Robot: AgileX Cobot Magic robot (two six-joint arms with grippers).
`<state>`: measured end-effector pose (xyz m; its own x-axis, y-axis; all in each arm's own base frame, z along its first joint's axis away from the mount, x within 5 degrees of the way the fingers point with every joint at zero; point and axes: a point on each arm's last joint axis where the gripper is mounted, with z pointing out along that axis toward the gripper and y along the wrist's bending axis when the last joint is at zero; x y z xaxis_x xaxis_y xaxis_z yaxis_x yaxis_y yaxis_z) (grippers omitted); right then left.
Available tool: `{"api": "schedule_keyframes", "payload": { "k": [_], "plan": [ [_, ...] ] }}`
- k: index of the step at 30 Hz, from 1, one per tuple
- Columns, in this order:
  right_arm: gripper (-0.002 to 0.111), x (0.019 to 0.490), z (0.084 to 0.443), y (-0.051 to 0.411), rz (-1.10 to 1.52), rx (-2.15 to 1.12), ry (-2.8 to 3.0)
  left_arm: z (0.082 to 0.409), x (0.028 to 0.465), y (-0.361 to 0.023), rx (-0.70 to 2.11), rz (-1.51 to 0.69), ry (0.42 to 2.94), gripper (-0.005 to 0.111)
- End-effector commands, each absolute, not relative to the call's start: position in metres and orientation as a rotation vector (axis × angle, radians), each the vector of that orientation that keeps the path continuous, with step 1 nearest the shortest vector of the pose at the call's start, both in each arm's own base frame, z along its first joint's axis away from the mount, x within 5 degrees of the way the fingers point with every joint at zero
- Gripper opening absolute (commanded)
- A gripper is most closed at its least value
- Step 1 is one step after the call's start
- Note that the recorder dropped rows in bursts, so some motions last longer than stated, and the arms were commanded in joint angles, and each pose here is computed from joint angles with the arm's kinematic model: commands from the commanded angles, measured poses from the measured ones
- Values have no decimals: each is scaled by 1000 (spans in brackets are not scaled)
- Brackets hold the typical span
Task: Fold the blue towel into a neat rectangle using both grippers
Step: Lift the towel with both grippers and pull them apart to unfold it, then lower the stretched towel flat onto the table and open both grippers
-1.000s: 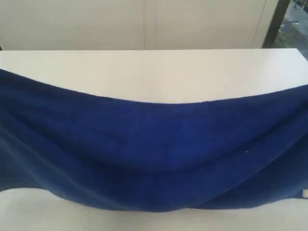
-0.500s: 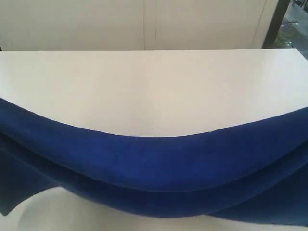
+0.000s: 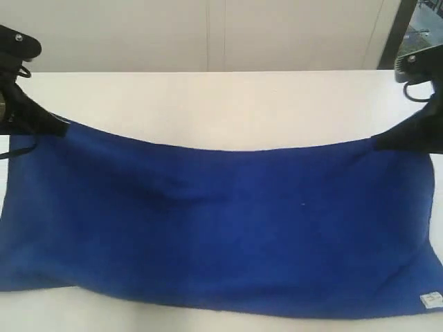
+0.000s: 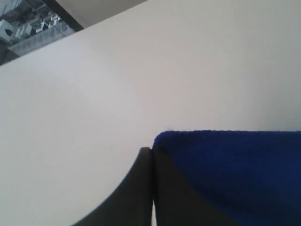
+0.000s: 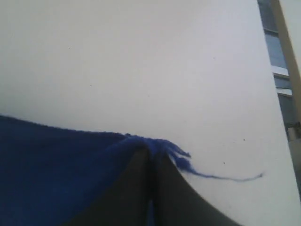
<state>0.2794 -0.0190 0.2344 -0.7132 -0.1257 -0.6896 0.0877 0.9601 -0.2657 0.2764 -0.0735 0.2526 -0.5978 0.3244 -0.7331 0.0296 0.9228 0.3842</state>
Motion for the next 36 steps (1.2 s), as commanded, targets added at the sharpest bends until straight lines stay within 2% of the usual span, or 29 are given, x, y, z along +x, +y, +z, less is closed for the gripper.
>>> {"api": "schedule_keyframes", "payload": {
  "k": [1,7,13,20,29,36],
  "plan": [
    [0,322,209,-28,-384,-2,2330,224,327,-62,220,296,2212,0],
    [0,366,183,-37,-417,-28,2361,198,376,-59,228,293,2244,0],
    [0,398,164,-44,-424,-24,2370,179,406,-66,229,301,2256,0],
    [0,417,153,-61,-481,30,2379,167,420,-62,225,418,2271,0],
    [0,430,136,-62,-481,8,2395,152,429,-58,167,434,2293,0],
    [0,440,127,-62,-477,-2,2394,154,433,-56,141,480,2282,0]
  ]
}}
